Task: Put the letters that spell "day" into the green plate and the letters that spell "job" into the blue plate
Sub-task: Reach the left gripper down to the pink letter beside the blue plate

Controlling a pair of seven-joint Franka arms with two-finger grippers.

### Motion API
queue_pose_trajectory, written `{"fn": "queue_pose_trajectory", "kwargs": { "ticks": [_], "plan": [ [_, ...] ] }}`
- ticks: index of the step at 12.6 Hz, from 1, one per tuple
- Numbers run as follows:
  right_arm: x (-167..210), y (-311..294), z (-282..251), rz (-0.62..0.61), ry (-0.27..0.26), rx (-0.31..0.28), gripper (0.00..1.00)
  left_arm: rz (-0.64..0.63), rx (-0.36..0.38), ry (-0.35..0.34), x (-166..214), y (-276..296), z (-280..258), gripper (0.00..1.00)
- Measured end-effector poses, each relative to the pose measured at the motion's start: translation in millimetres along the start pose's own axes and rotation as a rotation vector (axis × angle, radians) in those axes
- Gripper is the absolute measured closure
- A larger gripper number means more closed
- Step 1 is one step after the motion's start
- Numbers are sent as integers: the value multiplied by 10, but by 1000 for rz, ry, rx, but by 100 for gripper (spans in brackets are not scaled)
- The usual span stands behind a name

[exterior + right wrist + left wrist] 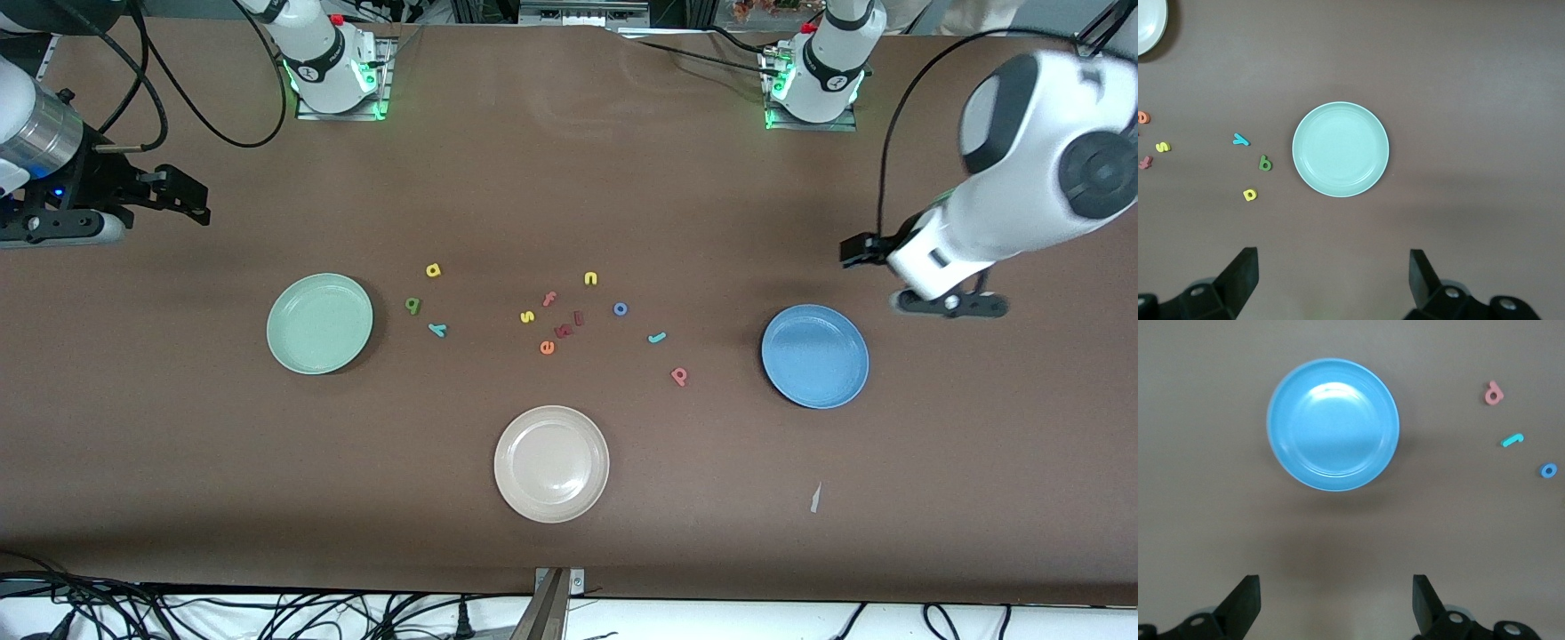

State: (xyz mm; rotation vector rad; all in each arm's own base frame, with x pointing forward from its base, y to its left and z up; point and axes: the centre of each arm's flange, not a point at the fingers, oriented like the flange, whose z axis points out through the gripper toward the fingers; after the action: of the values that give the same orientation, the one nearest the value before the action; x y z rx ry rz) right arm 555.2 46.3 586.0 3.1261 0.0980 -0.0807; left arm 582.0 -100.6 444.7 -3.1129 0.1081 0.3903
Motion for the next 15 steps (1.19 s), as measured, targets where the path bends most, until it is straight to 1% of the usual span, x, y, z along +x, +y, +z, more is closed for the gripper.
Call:
{"fn": "queue_pose_trajectory", "kwargs": {
  "ticks": [4,6,8,10,12,15],
  "plan": [
    [0,0,1,0,0,0,0,100,13,-7,324,797,216,0],
    [0,-3,3,-1,-1,0,0,74,14,1,491,1174,321,0],
    [2,-11,7,-2,-2,0,0,36,-3,50,727,1474,506,0],
    [6,-25,14,-4,-2,3,0,48,-26,108,918,1722,749,0],
    [24,-72,50,-7,-9,20,0,67,-44,156,1049,1934,1016,0],
    [146,-151,276,-7,-44,63,0,76,-58,178,1206,2055,1432,0]
  ]
}}
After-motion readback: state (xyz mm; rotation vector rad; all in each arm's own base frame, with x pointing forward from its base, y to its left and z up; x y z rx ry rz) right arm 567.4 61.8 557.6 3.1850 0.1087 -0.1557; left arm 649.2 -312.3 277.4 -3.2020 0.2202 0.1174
